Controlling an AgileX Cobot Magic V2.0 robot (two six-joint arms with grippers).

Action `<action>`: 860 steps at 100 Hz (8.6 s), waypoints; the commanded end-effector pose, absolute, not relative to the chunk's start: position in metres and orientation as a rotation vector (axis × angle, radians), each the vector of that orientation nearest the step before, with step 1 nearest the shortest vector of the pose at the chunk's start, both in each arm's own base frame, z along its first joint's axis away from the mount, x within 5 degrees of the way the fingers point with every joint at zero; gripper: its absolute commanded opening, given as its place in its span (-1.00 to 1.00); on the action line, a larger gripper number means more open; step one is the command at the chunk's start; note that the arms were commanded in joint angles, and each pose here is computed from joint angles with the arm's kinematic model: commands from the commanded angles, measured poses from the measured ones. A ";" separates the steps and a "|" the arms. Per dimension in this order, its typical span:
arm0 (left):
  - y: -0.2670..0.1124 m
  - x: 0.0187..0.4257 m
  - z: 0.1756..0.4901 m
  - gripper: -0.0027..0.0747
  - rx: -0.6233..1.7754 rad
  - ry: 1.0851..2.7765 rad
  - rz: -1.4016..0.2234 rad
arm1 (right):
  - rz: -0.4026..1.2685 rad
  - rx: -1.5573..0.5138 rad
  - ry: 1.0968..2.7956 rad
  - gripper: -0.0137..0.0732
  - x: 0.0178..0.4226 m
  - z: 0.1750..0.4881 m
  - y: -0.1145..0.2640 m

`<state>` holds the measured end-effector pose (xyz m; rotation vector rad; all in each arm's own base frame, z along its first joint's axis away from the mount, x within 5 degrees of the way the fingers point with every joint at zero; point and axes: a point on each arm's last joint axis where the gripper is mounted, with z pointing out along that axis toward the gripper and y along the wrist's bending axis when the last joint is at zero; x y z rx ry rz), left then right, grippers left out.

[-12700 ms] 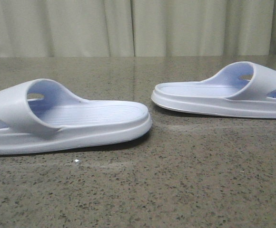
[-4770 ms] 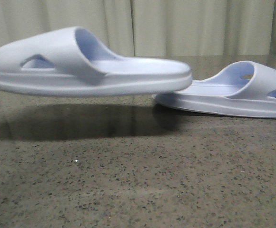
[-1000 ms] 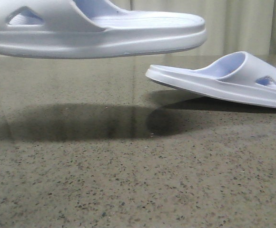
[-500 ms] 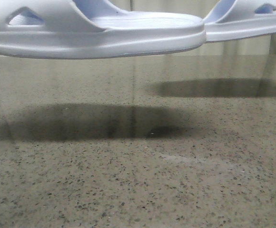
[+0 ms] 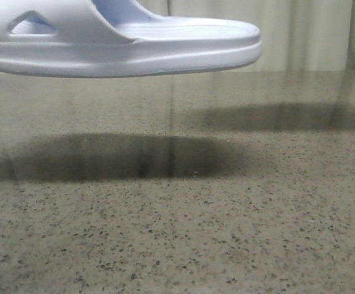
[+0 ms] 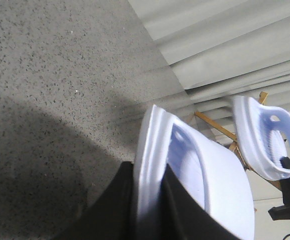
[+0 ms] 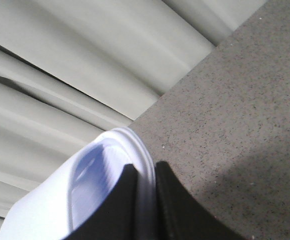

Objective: Insert blue slippers together front up

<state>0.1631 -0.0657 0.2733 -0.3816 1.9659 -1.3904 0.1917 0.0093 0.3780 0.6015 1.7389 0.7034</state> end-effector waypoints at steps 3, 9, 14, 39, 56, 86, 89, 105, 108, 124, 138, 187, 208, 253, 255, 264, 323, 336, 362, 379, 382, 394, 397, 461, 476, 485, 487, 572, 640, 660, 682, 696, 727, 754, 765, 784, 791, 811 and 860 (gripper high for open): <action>-0.066 0.164 0.287 -0.89 -0.387 1.895 -1.460 | 0.711 0.582 1.636 -0.87 0.174 0.394 0.008; -0.066 0.164 0.287 -0.89 -0.390 1.892 -1.463 | 0.750 0.612 1.628 -0.87 0.167 0.388 0.009; -0.066 0.164 0.287 -0.89 -0.392 1.890 -1.464 | 0.781 0.635 1.623 -0.87 0.163 0.382 0.010; -0.066 0.165 0.287 -0.89 -0.400 1.890 -1.458 | 0.880 0.692 1.642 -0.87 0.145 0.362 0.015; -0.065 0.165 0.287 -0.89 -0.407 1.888 -1.453 | 0.881 0.700 1.656 -0.87 0.139 0.351 0.016; -0.064 0.166 0.288 -0.89 -0.432 1.872 -1.457 | 0.873 0.734 1.704 -0.87 0.139 0.332 0.016; -0.064 0.166 0.288 -0.89 -0.434 1.870 -1.459 | 0.872 0.737 1.709 -0.87 0.139 0.331 0.016; -0.065 0.166 0.289 -0.89 -0.446 1.868 -1.487 | 0.875 0.740 1.716 -0.87 0.139 0.329 0.016; -0.065 0.165 0.289 -0.89 -0.447 1.868 -1.491 | 0.876 0.739 1.718 -0.87 0.139 0.329 0.016; -0.066 0.165 0.289 -0.89 -0.442 1.870 -1.501 | 0.876 0.739 1.720 -0.87 0.139 0.328 0.016; -0.067 0.164 0.289 -0.89 -0.439 1.872 -1.520 | 0.895 0.751 1.738 -0.87 0.139 0.322 0.018; -0.071 0.161 0.293 -0.89 -0.417 1.857 -1.602 | 0.933 0.761 1.742 -0.87 0.139 0.313 0.023; -0.072 0.159 0.295 -0.89 -0.412 1.849 -1.644 | 0.930 0.760 1.742 -0.93 0.140 0.313 0.023; -0.072 0.159 0.295 -0.89 -0.420 1.850 -1.649 | 0.953 0.709 1.794 -0.93 0.148 0.308 0.035; -0.072 0.159 0.295 -0.89 -0.420 1.850 -1.649 | 0.954 0.705 1.791 -0.93 0.148 0.308 0.035; -0.072 0.159 0.295 -0.89 -0.420 1.850 -1.649 | 0.960 0.690 1.775 -0.93 0.148 0.310 0.037; -0.073 0.158 0.296 -0.89 -0.435 1.848 -1.681 | 0.953 0.601 1.844 -0.93 0.169 0.303 0.063; -0.073 0.158 0.296 -0.89 -0.437 1.848 -1.682 | 0.946 0.539 1.822 -0.93 0.170 0.308 0.069; -0.075 0.156 0.297 -0.89 -0.404 1.847 -1.721 | 0.904 0.490 1.829 -0.93 0.172 0.307 0.070; -0.075 0.155 0.297 -0.89 -0.390 1.858 -1.719 | 0.885 0.463 1.832 -0.93 0.172 0.307 0.070; -0.075 0.155 0.297 -0.89 -0.390 1.858 -1.719 | 0.884 0.463 1.834 -0.93 0.173 0.306 0.070; -0.075 0.156 0.296 -0.89 -0.393 1.862 -1.722 | 0.871 0.470 1.861 -0.93 0.177 0.301 0.072; -0.076 0.156 0.296 -0.89 -0.391 1.862 -1.723 | 0.866 0.473 1.872 -0.93 0.179 0.299 0.073; -0.076 0.155 0.298 -0.89 -0.384 1.847 -1.752 | 0.925 0.593 1.909 -0.93 0.185 0.291 0.076; -0.076 0.155 0.299 -0.89 -0.383 1.838 -1.767 | 0.952 0.635 1.903 -0.93 0.185 0.291 0.076; -0.077 0.154 0.299 -0.89 -0.377 1.837 -1.777 | 0.966 0.652 1.906 -0.93 0.185 0.290 0.077; -0.077 0.154 0.299 -0.89 -0.375 1.837 -1.779 | 0.969 0.654 1.907 -0.93 0.185 0.290 0.077; -0.082 0.145 0.304 -0.89 -0.260 1.826 -1.884 | 1.005 0.712 1.897 -0.93 0.185 0.290 0.077; -0.081 0.173 0.278 -0.89 -0.340 1.919 -1.827 | 1.015 0.705 1.916 -0.93 0.184 0.289 0.078; -0.085 0.176 0.273 -0.89 -0.190 1.905 -1.891 | 1.015 0.705 1.916 -0.93 0.184 0.289 0.078; -0.085 0.176 0.272 -0.89 -0.159 1.898 -1.892 | 1.020 0.695 1.933 -0.93 0.183 0.289 0.079; -0.085 0.175 0.274 -0.89 -0.153 1.894 -1.891 | 1.018 0.691 1.938 -0.93 0.183 0.288 0.079; -0.085 0.170 0.298 -0.89 -0.072 1.825 -1.880 | 1.009 0.678 1.948 -0.93 0.183 0.287 0.079; -0.090 0.168 0.301 -0.89 -0.066 1.836 -1.916 | 1.010 0.670 1.957 -0.93 0.182 0.287 0.080; -0.092 0.167 0.301 -0.89 -0.070 1.846 -1.935 | 1.007 0.659 1.962 -0.93 0.182 0.286 0.080; -0.093 0.167 0.301 -0.89 -0.066 1.847 -1.938 | 0.980 0.661 1.999 -0.93 0.187 0.279 0.082; -0.093 0.167 0.301 -0.89 -0.066 1.847 -1.938 | 0.955 0.653 2.024 -0.93 0.191 0.274 0.084; -0.093 0.167 0.301 -0.89 -0.066 1.847 -1.938 | 0.886 0.589 2.046 -0.93 0.196 0.268 0.084; -0.094 0.166 0.301 -0.89 -0.059 1.851 -1.945 | 0.847 0.473 2.056 -0.93 0.199 0.274 0.087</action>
